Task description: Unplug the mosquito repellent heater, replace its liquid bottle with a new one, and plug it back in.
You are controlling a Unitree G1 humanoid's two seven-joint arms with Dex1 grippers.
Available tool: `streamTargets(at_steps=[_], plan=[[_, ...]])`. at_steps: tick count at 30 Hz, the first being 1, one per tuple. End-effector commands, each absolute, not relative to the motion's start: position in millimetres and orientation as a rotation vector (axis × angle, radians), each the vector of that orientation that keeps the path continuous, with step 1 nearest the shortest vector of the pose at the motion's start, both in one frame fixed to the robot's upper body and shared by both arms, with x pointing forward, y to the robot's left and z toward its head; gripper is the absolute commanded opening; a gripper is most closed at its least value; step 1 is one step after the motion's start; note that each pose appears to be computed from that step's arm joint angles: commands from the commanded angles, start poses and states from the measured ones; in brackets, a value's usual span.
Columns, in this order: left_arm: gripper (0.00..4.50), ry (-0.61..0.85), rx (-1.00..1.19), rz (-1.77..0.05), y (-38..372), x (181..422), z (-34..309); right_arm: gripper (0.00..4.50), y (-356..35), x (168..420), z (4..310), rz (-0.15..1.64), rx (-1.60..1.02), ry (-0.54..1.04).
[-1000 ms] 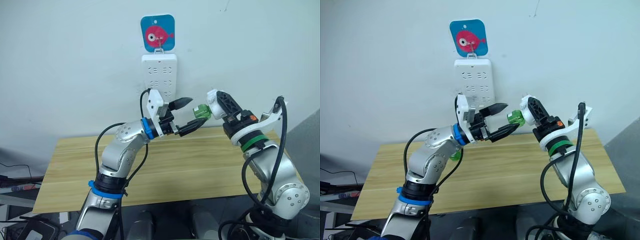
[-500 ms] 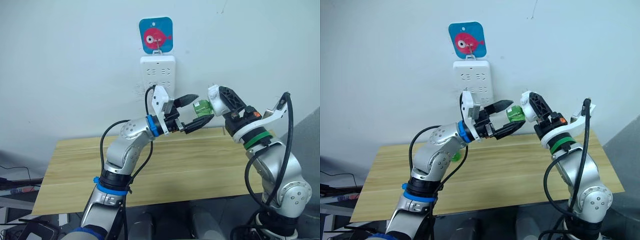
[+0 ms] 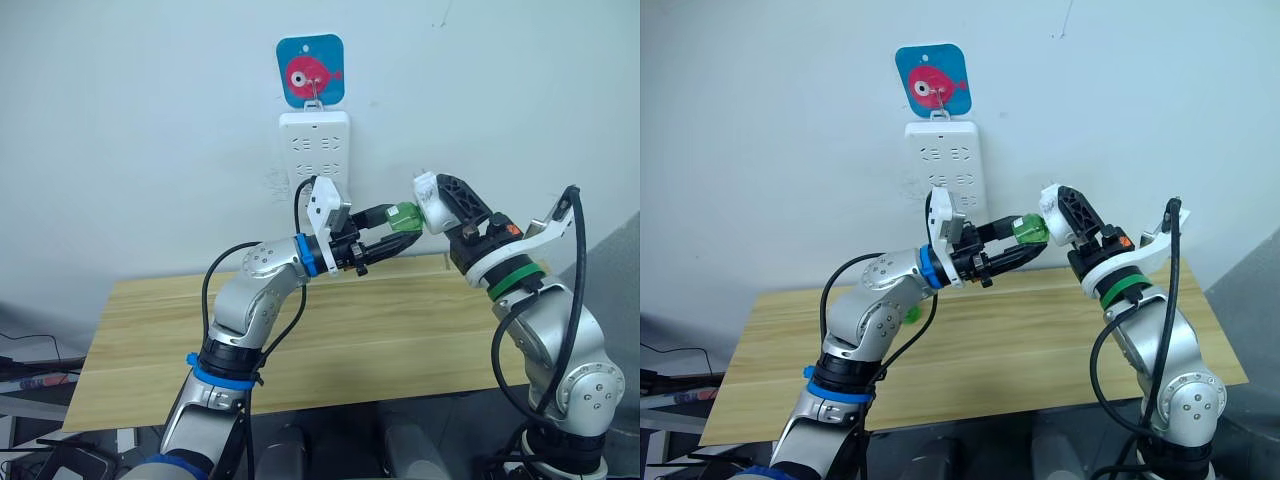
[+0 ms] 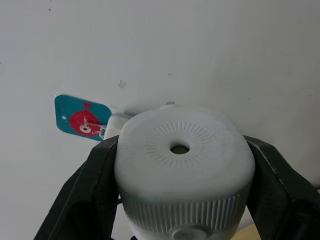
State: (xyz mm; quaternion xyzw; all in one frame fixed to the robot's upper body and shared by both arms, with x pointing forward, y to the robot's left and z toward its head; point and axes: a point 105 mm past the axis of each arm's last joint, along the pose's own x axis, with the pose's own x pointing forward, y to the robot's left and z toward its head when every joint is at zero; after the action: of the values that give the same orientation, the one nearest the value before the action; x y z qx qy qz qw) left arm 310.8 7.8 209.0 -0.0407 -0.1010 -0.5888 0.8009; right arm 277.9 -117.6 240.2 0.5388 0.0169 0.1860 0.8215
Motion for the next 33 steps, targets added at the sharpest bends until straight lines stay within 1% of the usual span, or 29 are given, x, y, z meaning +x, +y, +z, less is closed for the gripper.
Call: streamTargets(at_steps=[1,4,6,10,18,20,23,26,29,30,33], plan=[[2.33,-0.258,-0.103,-1.294,4.5,305.1,221.3,2.98,-112.2,265.8,257.0,0.48,1.162,-0.018],[2.33,-0.262,-0.121,-1.277,7.0,307.3,223.5,2.98,-112.3,265.8,256.9,0.48,1.161,-0.017],[3.05,-0.271,-0.099,-1.266,7.2,308.5,223.0,2.98,-112.6,266.0,256.7,0.479,1.162,-0.016],[4.22,-0.301,-0.072,-1.271,5.4,305.3,225.0,2.98,-113.4,266.1,256.1,0.474,1.171,-0.014],[4.23,-0.311,-0.108,-1.286,4.9,302.0,226.5,2.98,-113.9,264.8,256.6,0.481,1.197,-0.01],[3.85,-0.316,-0.108,-1.289,4.6,301.0,226.5,2.98,-114.6,264.9,257.8,0.482,1.225,-0.01],[3.85,-0.324,-0.114,-1.288,3.8,300.3,227.9,2.98,-115.5,264.8,259.3,0.488,1.258,-0.009],[3.28,-0.345,-0.122,-1.273,3.7,301.7,233.0,2.98,-115.3,264.3,258.3,0.492,1.255,0.0],[2.37,-0.362,-0.118,-1.27,3.7,302.0,236.7,2.98,-115.5,264.4,257.4,0.494,1.255,0.005],[2.28,-0.364,-0.12,-1.272,3.5,301.6,237.3,2.98,-115.4,264.5,257.2,0.495,1.255,0.006],[2.28,-0.371,-0.121,-1.273,2.5,300.6,237.8,2.98,-115.0,264.6,256.1,0.497,1.254,0.011]])
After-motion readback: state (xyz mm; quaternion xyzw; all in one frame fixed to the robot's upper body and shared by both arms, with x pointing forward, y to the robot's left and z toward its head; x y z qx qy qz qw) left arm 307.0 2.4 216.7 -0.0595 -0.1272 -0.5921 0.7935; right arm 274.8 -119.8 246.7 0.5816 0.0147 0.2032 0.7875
